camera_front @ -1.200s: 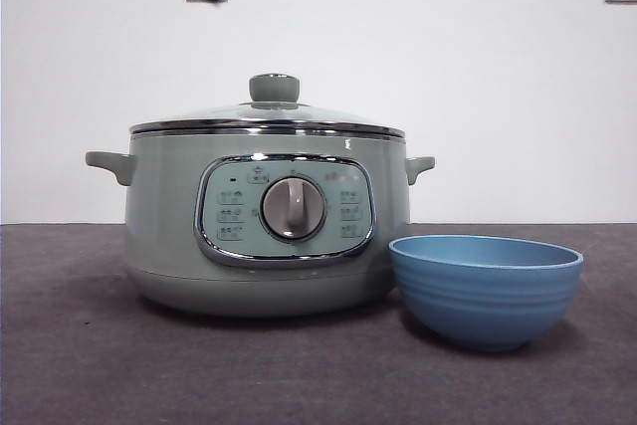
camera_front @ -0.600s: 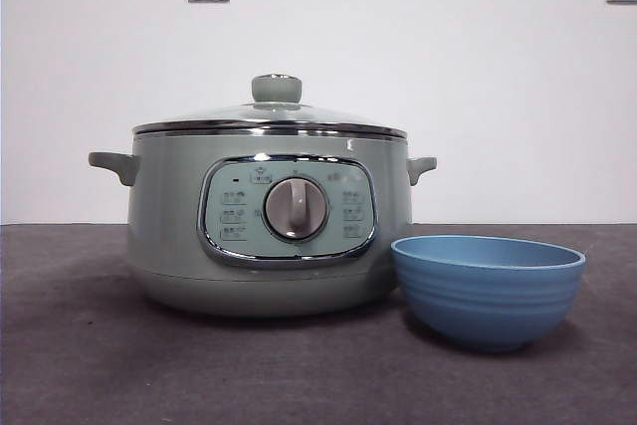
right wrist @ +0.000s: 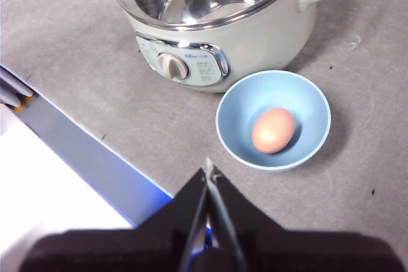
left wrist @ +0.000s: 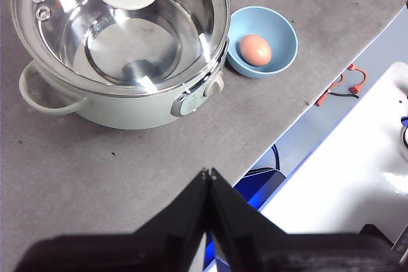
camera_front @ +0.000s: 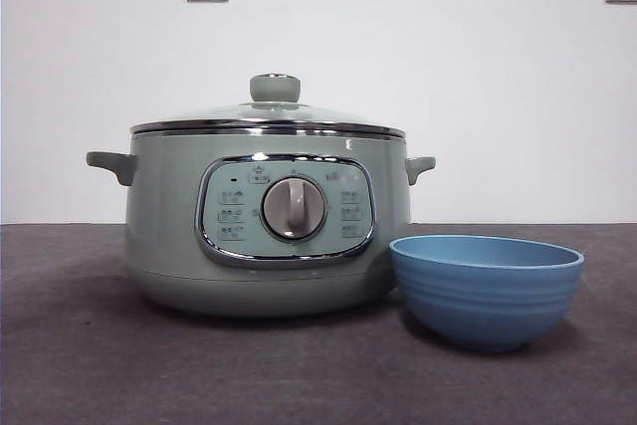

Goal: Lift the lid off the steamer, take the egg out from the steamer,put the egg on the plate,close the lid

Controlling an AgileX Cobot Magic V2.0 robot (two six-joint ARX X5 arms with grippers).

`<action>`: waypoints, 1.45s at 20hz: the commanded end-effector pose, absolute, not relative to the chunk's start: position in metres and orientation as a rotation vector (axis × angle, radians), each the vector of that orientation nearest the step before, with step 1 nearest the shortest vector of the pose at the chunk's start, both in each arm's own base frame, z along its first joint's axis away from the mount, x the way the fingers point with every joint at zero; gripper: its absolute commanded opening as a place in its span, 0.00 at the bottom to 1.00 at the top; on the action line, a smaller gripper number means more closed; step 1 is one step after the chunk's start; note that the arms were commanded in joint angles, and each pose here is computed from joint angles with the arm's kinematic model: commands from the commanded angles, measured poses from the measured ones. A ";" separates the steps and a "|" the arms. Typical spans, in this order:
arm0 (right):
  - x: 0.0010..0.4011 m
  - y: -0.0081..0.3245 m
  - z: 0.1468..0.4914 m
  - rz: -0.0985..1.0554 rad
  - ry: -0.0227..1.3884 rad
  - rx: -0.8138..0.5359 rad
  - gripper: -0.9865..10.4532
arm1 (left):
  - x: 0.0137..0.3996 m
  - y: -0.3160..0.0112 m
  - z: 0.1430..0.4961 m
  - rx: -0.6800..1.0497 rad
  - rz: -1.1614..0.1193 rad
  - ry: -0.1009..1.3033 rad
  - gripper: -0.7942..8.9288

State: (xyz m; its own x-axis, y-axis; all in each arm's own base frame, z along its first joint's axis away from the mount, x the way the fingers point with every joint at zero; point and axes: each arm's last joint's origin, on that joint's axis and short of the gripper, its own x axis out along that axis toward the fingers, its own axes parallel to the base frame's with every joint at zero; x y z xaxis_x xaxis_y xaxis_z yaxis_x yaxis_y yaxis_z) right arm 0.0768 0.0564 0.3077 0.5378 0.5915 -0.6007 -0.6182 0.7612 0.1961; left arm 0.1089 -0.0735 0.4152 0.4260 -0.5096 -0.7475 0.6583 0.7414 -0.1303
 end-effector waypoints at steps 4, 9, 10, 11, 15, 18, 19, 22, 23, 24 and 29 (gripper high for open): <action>0.077 0.057 0.306 0.716 0.704 -0.035 0.09 | 0.107 -0.072 0.414 0.200 -0.734 0.886 0.08; 0.077 0.057 0.305 0.716 0.704 -0.035 0.09 | 0.107 -0.073 0.414 0.200 -0.734 0.887 0.08; 0.077 0.057 0.305 0.716 0.704 -0.035 0.09 | 0.107 -0.073 0.414 0.201 -0.734 0.887 0.08; 0.077 0.057 0.305 0.716 0.704 -0.035 0.09 | 0.107 -0.073 0.414 0.201 -0.732 0.882 0.08; 0.077 0.057 0.305 0.716 0.705 -0.035 0.09 | 0.111 -0.073 0.421 0.195 -0.718 0.782 0.08; 0.077 0.057 0.305 0.716 0.705 -0.035 0.09 | 0.120 -0.064 0.445 0.233 -0.654 0.384 0.08; 0.077 0.057 0.305 0.716 0.705 -0.035 0.09 | 0.122 -0.059 0.451 0.221 -0.630 0.262 0.08; 0.077 0.057 0.305 0.716 0.705 -0.035 0.09 | 0.118 -0.037 0.448 0.191 -0.524 -0.034 0.08; 0.077 0.057 0.305 0.716 0.705 -0.035 0.09 | 0.115 -0.031 0.440 0.194 -0.473 -0.094 0.08; 0.077 0.057 0.305 0.716 0.705 -0.035 0.09 | 0.114 -0.026 0.429 0.198 -0.428 -0.136 0.08; 0.077 0.057 0.305 0.716 0.705 -0.035 0.09 | 0.107 -0.009 0.339 0.199 -0.228 -0.186 0.08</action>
